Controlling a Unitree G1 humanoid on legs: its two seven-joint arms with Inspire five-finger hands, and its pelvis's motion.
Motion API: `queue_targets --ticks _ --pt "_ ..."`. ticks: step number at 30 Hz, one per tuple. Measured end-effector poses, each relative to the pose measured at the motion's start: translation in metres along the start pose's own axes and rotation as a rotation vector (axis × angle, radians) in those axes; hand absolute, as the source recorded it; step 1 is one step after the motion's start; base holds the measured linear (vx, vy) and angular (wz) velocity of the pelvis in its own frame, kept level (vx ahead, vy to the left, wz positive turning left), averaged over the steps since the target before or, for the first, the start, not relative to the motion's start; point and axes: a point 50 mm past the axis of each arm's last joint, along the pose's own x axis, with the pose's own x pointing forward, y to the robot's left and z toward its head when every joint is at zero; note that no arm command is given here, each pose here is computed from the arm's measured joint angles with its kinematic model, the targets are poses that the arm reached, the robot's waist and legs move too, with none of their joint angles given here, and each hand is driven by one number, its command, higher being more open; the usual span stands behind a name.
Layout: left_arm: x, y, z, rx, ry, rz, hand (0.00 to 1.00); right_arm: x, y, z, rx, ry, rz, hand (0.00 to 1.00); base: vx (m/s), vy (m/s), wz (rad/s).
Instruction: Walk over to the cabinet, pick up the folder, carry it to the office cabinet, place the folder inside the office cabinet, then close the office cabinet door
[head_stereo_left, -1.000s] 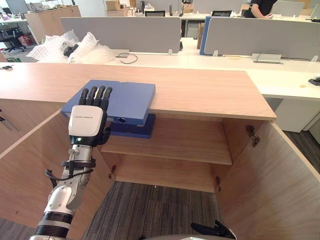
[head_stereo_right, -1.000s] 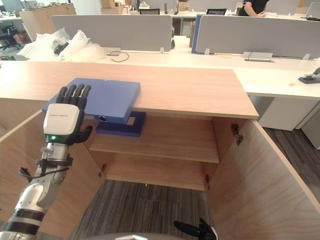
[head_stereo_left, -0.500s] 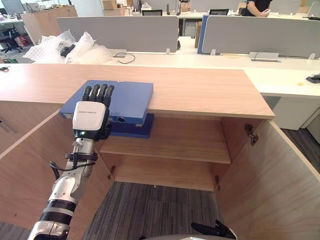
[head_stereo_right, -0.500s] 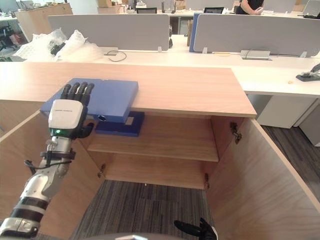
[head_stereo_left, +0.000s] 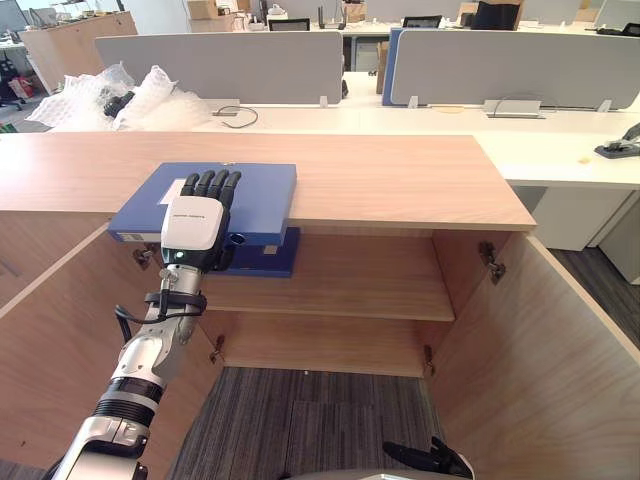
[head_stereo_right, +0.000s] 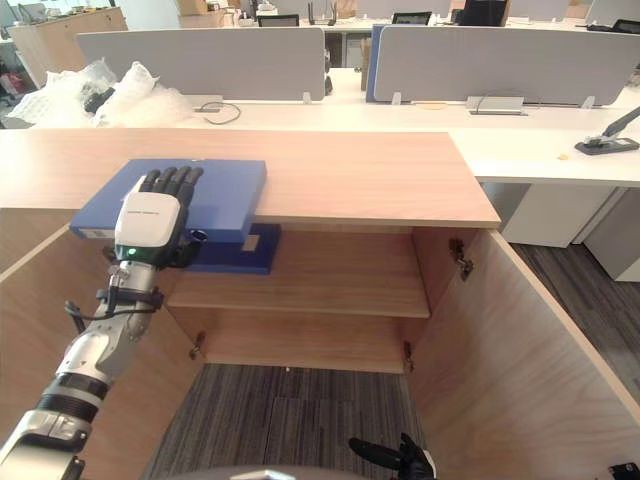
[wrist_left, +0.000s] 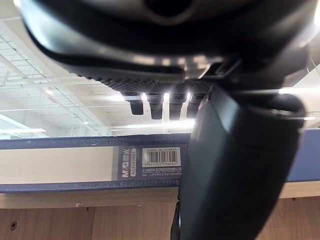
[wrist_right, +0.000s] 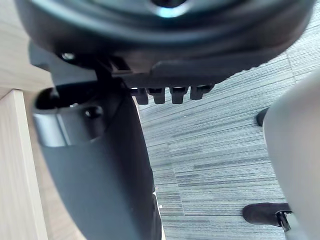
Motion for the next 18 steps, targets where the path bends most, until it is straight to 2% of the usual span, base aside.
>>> queue_targets --ticks 5,12,18 --pt "0.005 -0.002 -0.003 -0.013 0.022 -0.02 0.0 0.0 0.0 0.001 0.0 -0.003 -0.001 1.0 -0.03 -0.004 -0.06" --pt "0.022 0.011 -0.001 -0.056 0.028 0.049 0.0 0.0 -0.001 0.001 0.005 -0.003 -0.007 1.0 -0.04 -0.004 -0.01" --pt "0.021 0.008 0.0 -0.053 0.009 0.021 0.0 0.001 -0.001 0.003 0.004 -0.006 -0.007 1.0 -0.02 -0.002 -0.01"
